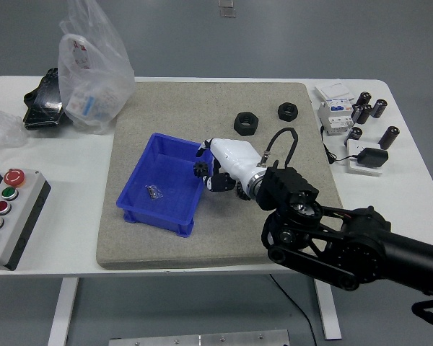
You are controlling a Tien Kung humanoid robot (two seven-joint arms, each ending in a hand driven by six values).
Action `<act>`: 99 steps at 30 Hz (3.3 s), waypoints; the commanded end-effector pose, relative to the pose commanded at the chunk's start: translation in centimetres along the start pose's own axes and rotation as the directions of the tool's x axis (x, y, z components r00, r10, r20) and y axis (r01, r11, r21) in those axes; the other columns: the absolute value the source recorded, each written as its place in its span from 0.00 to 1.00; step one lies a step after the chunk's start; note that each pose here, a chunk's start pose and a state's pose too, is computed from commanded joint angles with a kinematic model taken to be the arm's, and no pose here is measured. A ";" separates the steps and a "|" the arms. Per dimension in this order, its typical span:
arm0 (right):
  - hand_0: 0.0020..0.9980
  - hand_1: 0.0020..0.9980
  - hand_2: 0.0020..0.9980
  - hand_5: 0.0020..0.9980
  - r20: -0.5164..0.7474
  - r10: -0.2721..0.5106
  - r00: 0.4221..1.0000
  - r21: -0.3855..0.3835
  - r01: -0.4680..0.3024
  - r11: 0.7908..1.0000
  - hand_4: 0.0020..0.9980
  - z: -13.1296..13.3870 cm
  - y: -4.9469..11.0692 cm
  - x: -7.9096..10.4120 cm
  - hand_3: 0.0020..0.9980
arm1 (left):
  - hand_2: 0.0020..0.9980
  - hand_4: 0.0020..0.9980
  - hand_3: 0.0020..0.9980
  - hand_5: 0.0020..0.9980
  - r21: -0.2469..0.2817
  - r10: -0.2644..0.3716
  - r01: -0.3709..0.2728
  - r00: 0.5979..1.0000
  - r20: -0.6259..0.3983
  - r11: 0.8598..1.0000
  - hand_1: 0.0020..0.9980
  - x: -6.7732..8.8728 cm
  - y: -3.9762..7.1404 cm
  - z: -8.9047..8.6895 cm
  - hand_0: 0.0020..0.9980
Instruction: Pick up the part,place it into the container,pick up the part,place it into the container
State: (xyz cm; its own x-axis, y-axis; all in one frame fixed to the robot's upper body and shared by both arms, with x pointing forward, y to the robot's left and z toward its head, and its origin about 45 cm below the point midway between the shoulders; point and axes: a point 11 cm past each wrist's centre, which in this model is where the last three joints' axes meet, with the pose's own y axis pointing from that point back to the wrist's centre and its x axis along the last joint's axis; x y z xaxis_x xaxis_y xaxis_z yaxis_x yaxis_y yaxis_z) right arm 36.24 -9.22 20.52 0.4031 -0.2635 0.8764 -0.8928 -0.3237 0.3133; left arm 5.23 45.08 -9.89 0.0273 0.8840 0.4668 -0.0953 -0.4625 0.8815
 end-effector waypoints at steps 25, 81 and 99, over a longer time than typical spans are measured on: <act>0.38 0.78 0.82 0.37 -0.127 -0.027 0.992 -0.169 0.006 0.986 0.85 7.8 1.7 2.3 0.86 | 0.51 0.69 0.61 0.29 0.008 0.005 -0.005 1.000 -0.001 1.000 0.52 0.1 0.0 -0.3 0.63; 0.30 0.56 0.41 0.01 -0.097 0.172 0.980 -0.001 -0.173 0.985 0.44 1.1 0.0 3.0 0.51 | 0.52 0.69 0.61 0.29 0.015 0.003 -0.003 1.000 -0.001 1.000 0.52 0.0 0.0 -0.5 0.63; 0.34 0.66 0.71 0.10 -0.003 0.061 0.998 0.061 -0.061 0.996 0.31 -2.0 0.2 -0.5 0.74 | 0.52 0.69 0.61 0.30 0.013 0.007 -0.007 1.000 -0.005 1.000 0.52 -0.1 0.0 -0.2 0.63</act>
State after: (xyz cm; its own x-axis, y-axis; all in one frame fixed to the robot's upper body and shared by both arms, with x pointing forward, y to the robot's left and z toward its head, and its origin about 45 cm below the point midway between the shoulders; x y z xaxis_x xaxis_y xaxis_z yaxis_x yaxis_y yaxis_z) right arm 35.50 -7.31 20.90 0.3473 -0.2797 0.8951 -0.9015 -0.3623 0.2366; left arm 5.01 44.98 -9.94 0.0218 0.8810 0.4727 -0.0830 -0.4696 0.8790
